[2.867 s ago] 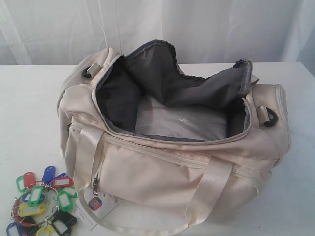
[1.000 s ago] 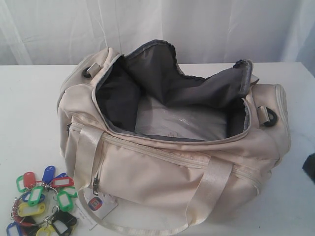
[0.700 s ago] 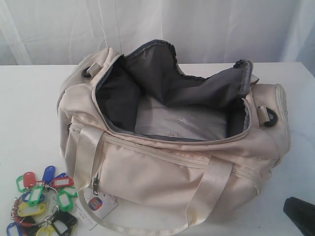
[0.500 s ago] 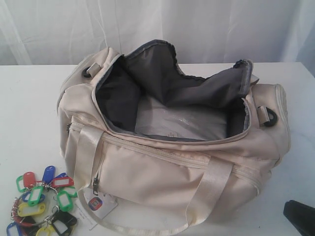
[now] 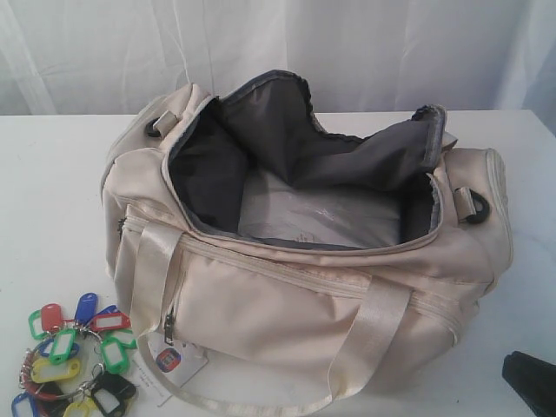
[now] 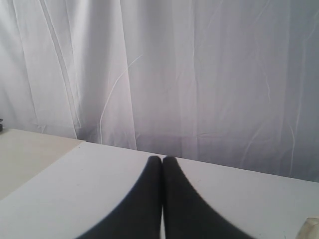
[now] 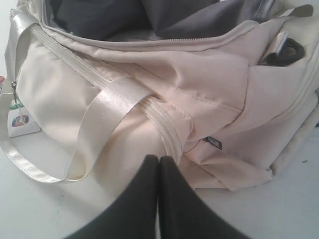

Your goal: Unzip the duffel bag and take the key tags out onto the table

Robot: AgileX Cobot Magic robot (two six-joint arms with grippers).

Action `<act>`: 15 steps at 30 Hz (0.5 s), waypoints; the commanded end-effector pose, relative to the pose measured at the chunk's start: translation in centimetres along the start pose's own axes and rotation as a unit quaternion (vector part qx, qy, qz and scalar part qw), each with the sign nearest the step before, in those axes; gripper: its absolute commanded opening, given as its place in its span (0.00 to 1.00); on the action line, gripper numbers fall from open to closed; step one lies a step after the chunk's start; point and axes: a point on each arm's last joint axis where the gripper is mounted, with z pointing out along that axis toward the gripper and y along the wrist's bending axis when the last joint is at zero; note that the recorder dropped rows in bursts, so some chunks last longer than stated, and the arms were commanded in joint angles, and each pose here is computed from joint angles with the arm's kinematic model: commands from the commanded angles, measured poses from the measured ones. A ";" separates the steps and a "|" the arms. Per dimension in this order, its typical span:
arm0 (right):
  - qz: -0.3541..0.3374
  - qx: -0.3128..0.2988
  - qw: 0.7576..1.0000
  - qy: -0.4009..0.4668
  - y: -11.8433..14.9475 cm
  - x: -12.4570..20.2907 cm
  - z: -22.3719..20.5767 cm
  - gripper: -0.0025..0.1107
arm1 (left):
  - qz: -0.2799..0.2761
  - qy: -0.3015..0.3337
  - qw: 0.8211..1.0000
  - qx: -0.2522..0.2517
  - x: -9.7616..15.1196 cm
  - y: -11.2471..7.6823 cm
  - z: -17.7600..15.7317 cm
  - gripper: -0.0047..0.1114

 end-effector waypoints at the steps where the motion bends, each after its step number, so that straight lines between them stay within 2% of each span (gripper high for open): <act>1: -0.004 0.001 1.000 -0.003 0.0 0.0 0.0 0.02 | -0.002 -0.004 1.000 -0.002 0.0 0.1 -0.1 0.04; 9: -0.001 0.012 1.000 -0.003 -0.1 0.0 0.0 0.02 | -0.002 -0.004 1.000 -0.002 0.0 0.1 -0.1 0.04; 12: 0.031 0.078 0.996 -0.008 -0.9 0.0 -0.1 0.02 | -0.002 -0.004 1.000 -0.002 0.0 0.1 -0.1 0.04; 15: 0.063 0.192 0.979 -0.018 -2.2 0.0 -0.4 0.02 | -0.002 -0.004 1.000 -0.002 0.0 0.1 -0.1 0.04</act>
